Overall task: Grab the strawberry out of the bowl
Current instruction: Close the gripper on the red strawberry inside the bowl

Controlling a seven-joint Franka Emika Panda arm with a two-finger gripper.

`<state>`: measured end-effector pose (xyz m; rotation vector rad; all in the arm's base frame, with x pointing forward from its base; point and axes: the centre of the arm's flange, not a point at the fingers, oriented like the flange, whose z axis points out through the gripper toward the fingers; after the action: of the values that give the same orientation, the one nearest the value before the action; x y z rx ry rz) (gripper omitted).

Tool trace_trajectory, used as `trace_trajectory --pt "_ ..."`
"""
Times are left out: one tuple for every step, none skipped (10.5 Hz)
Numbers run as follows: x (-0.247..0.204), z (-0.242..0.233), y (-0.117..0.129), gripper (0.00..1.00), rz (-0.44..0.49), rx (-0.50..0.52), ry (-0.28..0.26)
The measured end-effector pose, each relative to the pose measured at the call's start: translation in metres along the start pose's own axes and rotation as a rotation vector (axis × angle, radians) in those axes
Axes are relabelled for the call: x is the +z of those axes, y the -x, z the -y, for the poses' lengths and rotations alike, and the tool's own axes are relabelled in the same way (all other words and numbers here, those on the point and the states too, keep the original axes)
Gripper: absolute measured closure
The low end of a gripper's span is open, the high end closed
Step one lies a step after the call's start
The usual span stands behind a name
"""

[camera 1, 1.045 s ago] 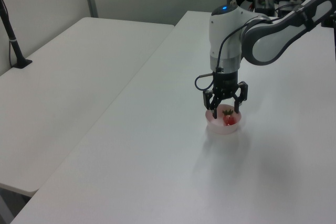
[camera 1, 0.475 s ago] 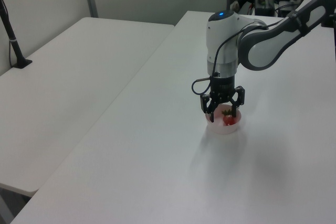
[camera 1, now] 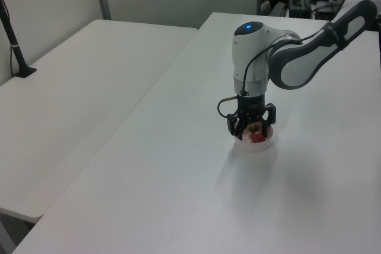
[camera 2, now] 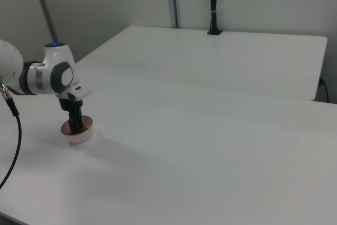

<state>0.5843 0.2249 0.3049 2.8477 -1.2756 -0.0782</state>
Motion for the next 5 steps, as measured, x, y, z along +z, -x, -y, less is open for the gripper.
trace_trajectory --pt "-0.0003 0.0012 -0.0005 0.37 -0.004 -0.002 -0.007" --pt "-0.0021 0.0022 -0.0010 0.41 -0.006 -0.001 -0.011" --pt "-0.0036 0.0030 -0.0015 0.48 -0.007 -0.002 -0.014" --pt "-0.0052 0.0038 -0.0019 0.50 -0.010 -0.009 -0.017" --pt "-0.0071 0.0046 -0.0022 0.53 -0.012 -0.025 -0.020"
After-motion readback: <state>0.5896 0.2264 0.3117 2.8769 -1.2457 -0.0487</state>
